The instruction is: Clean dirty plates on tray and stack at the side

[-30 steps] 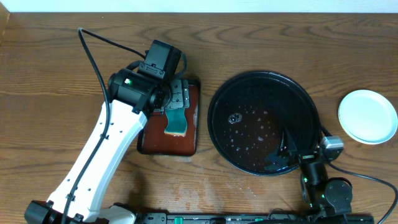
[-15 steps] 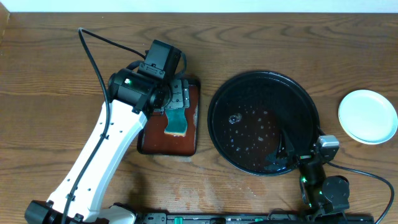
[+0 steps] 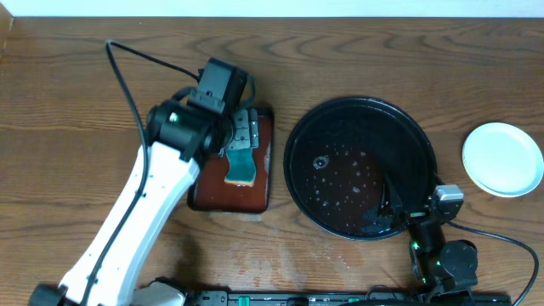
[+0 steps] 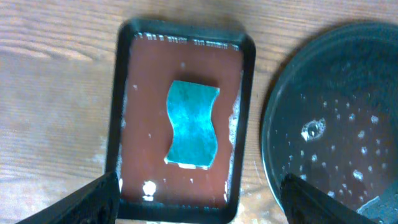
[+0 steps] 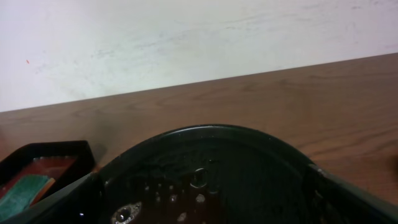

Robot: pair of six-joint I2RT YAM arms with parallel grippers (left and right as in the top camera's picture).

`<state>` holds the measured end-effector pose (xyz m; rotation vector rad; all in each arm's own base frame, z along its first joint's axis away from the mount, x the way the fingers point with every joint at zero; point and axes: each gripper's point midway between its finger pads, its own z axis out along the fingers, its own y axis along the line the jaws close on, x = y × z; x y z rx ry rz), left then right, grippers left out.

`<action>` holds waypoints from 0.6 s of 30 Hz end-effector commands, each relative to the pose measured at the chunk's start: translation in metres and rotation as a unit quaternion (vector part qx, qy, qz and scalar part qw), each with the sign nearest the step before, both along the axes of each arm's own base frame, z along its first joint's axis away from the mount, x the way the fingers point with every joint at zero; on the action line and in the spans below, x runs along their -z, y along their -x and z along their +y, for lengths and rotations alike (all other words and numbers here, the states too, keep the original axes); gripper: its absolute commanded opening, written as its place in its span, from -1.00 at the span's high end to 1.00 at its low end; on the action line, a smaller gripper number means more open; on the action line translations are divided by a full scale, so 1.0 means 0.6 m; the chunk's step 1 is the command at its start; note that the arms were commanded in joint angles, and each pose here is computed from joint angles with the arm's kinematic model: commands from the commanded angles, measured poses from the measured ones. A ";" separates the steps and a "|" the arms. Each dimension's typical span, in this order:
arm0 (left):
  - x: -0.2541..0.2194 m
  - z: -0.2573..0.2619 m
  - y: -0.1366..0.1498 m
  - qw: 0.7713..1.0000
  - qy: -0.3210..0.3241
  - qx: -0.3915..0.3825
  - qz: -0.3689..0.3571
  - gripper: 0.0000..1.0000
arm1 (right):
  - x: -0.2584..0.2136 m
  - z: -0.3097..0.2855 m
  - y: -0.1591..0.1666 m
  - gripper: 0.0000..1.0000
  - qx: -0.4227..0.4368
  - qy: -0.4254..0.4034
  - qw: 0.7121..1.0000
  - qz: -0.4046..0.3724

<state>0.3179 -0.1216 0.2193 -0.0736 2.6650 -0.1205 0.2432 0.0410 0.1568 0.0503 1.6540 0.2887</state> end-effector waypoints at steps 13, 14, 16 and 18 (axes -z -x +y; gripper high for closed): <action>-0.044 0.158 0.046 0.936 0.103 -0.111 -0.317 -0.66 | 0.002 0.000 0.000 -0.99 0.000 0.007 1.000 0.001; -0.044 0.171 0.058 0.928 0.104 -0.120 -0.338 -0.66 | 0.002 0.000 0.000 -0.99 0.000 0.007 1.000 0.001; -0.047 0.190 0.077 0.911 0.104 -0.135 -0.376 -0.66 | 0.002 0.000 0.000 -0.99 0.000 0.007 1.000 0.001; -0.050 0.206 0.095 0.894 0.105 -0.147 -0.411 -0.66 | 0.002 0.000 0.000 -0.99 0.000 0.007 1.000 0.001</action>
